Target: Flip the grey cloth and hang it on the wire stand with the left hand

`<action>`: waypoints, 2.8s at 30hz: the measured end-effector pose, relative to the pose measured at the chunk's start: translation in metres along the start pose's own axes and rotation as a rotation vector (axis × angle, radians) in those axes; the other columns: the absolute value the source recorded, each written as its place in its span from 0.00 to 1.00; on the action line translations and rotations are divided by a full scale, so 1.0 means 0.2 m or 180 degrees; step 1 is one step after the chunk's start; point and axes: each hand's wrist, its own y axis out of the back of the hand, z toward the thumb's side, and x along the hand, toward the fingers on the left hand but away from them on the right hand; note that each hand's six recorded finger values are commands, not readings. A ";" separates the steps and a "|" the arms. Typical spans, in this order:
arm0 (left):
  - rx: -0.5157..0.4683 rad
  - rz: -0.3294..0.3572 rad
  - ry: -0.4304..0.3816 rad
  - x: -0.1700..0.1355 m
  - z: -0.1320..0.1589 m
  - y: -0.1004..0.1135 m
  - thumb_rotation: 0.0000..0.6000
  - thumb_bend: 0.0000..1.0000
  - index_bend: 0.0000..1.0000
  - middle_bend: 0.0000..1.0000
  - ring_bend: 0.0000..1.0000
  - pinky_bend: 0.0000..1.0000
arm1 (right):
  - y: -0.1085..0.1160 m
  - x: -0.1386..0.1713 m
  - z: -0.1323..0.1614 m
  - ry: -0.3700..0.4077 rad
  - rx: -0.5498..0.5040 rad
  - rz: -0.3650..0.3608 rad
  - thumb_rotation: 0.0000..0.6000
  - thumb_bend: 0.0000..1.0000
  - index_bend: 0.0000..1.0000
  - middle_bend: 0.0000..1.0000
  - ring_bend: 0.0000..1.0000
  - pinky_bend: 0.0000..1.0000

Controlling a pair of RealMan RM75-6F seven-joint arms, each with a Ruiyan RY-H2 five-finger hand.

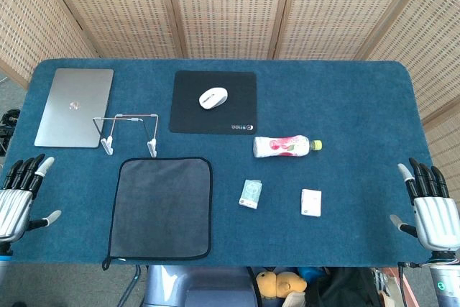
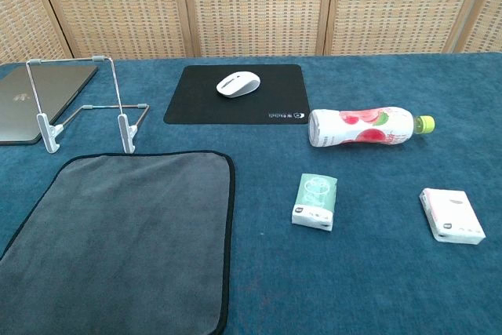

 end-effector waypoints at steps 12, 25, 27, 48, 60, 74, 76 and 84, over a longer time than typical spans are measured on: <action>0.0238 0.0078 -0.1152 0.16 0.09 -0.13 1.00 0.04 0.00 0.00 0.00 0.00 | -0.02 -0.03 -0.03 -0.0130 0.0061 0.0033 1.00 0.00 0.00 0.00 0.00 0.00; 0.0681 -0.0259 -0.2292 0.33 0.16 -0.37 1.00 0.10 0.12 0.00 0.00 0.00 | -0.04 -0.07 -0.07 -0.0281 0.0137 0.0062 1.00 0.00 0.00 0.00 0.00 0.00; 0.0699 -0.0338 -0.2409 0.35 0.20 -0.42 1.00 0.10 0.14 0.00 0.00 0.00 | -0.05 -0.07 -0.08 -0.0304 0.0146 0.0067 1.00 0.00 0.00 0.00 0.00 0.00; 0.0569 -0.0772 -0.2267 0.43 0.24 -0.61 1.00 0.15 0.18 0.00 0.00 0.00 | -0.05 -0.10 -0.12 -0.0386 0.0085 0.0099 1.00 0.00 0.00 0.00 0.00 0.00; 0.0742 -0.0863 -0.2085 0.43 0.12 -0.59 1.00 0.18 0.17 0.00 0.00 0.00 | -0.03 -0.11 -0.13 -0.0411 0.0011 0.0071 1.00 0.00 0.00 0.00 0.00 0.00; 0.0983 -0.0926 -0.2076 0.46 0.14 -0.65 1.00 0.22 0.15 0.00 0.00 0.00 | -0.02 -0.11 -0.11 -0.0377 -0.0003 0.0068 1.00 0.00 0.00 0.00 0.00 0.00; 0.1000 -0.0917 -0.2093 0.46 0.15 -0.65 1.00 0.23 0.15 0.00 0.00 0.00 | -0.02 -0.11 -0.11 -0.0374 -0.0001 0.0070 1.00 0.00 0.00 0.00 0.00 0.00; 0.1194 -0.0908 -0.2158 0.47 0.17 -0.68 1.00 0.24 0.16 0.00 0.00 0.00 | -0.01 -0.11 -0.11 -0.0374 -0.0012 0.0054 1.00 0.00 0.00 0.00 0.00 0.00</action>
